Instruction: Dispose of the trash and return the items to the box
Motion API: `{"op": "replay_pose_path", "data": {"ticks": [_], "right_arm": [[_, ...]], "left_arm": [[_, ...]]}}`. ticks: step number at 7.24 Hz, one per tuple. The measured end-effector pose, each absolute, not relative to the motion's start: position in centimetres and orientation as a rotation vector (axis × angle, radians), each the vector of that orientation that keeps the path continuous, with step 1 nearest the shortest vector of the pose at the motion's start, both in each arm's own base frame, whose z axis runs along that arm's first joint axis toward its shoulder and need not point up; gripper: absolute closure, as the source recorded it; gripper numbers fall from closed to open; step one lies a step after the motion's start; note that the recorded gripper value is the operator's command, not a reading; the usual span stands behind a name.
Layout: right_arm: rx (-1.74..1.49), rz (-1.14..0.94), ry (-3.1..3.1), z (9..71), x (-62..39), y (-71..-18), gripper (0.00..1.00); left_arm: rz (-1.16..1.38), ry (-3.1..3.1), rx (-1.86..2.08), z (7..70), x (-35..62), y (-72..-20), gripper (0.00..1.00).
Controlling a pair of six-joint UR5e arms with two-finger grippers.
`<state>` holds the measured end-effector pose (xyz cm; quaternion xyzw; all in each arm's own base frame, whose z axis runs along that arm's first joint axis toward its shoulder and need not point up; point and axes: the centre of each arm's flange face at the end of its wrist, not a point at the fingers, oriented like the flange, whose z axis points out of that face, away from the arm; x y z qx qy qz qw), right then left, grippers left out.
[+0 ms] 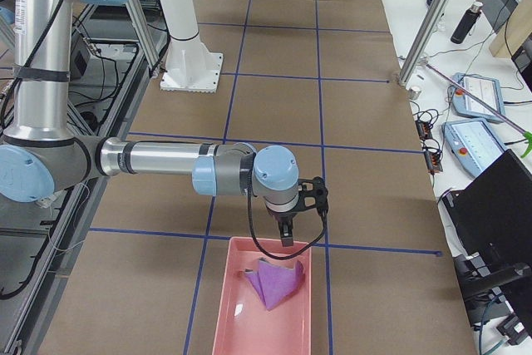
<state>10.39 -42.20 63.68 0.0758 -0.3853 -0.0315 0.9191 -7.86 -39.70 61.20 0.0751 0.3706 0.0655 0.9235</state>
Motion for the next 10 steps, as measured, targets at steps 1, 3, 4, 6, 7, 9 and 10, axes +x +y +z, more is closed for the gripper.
{"op": "replay_pose_path", "data": {"ticks": [1,3,4,6,7,9,10], "right_arm": [[0.132,-0.062,-0.734,65.0,10.7,-41.2,0.00],[0.123,-0.073,-0.664,66.2,11.1,-40.2,0.00],[0.130,-0.077,-0.661,66.1,11.1,-40.3,0.00],[0.125,-0.100,-0.686,65.5,9.7,-41.2,0.00],[0.108,-0.113,-0.696,64.8,8.8,-42.1,0.00],[0.076,-0.115,-0.704,62.3,7.9,-43.6,0.00],[0.073,-0.117,-0.705,61.8,7.7,-43.7,0.00]], "left_arm": [[0.126,0.762,0.132,62.3,-7.9,-39.5,0.01],[0.115,0.765,0.109,63.4,-7.9,-39.1,0.01],[0.103,0.770,0.087,63.6,-7.9,-38.8,0.01],[0.081,0.777,0.054,62.5,-8.1,-38.1,0.01],[0.075,0.773,0.054,62.1,-8.3,-37.9,0.01],[0.075,0.771,0.061,61.6,-8.5,-38.0,0.01],[0.075,0.770,0.060,61.6,-8.5,-37.9,0.01]]}}
